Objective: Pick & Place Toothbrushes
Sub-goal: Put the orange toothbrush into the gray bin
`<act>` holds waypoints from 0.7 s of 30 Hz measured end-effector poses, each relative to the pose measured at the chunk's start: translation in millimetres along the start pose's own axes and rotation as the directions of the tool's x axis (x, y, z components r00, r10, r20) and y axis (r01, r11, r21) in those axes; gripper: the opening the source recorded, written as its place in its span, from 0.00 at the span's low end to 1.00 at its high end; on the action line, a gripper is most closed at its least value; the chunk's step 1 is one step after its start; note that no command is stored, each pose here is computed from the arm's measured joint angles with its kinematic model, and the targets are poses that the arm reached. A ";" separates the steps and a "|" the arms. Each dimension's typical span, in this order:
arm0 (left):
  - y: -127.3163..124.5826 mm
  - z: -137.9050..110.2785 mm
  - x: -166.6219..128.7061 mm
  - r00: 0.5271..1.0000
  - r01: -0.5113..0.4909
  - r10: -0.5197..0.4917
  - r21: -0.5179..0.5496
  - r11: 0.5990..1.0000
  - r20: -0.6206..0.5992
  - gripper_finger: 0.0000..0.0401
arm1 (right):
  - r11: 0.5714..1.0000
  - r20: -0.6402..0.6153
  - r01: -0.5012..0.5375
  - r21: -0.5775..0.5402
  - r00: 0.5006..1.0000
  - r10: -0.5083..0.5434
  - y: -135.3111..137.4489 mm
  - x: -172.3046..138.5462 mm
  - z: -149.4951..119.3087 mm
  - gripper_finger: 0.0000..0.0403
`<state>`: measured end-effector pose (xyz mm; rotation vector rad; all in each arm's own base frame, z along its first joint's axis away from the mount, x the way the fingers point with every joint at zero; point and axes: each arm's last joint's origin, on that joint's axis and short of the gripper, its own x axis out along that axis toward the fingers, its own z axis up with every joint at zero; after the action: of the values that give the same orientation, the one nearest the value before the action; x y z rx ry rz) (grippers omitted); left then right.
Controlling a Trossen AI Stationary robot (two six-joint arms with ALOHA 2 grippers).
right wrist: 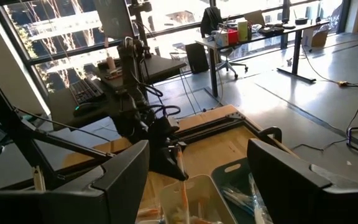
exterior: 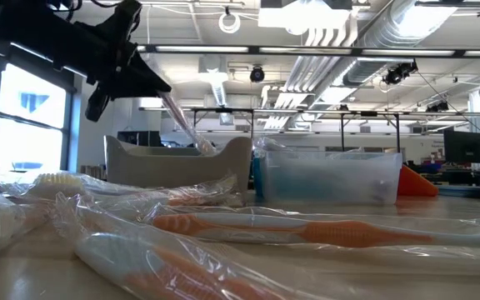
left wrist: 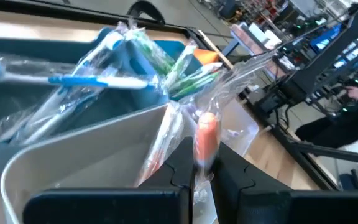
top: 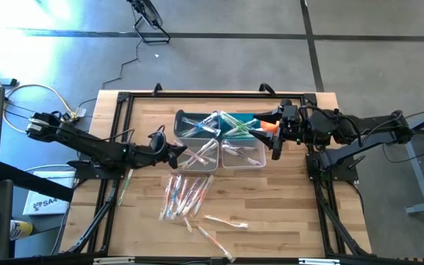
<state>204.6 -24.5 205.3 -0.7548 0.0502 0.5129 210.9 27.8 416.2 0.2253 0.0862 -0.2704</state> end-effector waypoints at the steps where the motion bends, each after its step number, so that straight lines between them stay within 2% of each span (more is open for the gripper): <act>1: -0.6 -3.4 0.7 1.000 -0.005 0.005 -0.005 1.000 -0.002 0.05 | 1.000 0.000 0.000 -0.001 1.000 0.000 0.0 -0.1 0.0 0.66; 8: -2.9 -22.5 4.1 0.998 -0.057 0.058 -0.003 0.998 0.032 0.05 | 1.000 -0.002 -0.002 -0.002 1.000 0.002 0.0 0.0 -0.1 0.66; 21: -3.8 -34.9 12.9 1.000 -0.026 0.025 -0.031 0.999 -0.012 0.07 | 1.000 -0.009 -0.001 -0.005 1.000 0.001 -0.1 0.0 -0.9 0.66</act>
<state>222.5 -44.6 179.2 -0.7881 0.0631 0.5347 210.8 27.9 415.3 0.2214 0.0955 -0.2683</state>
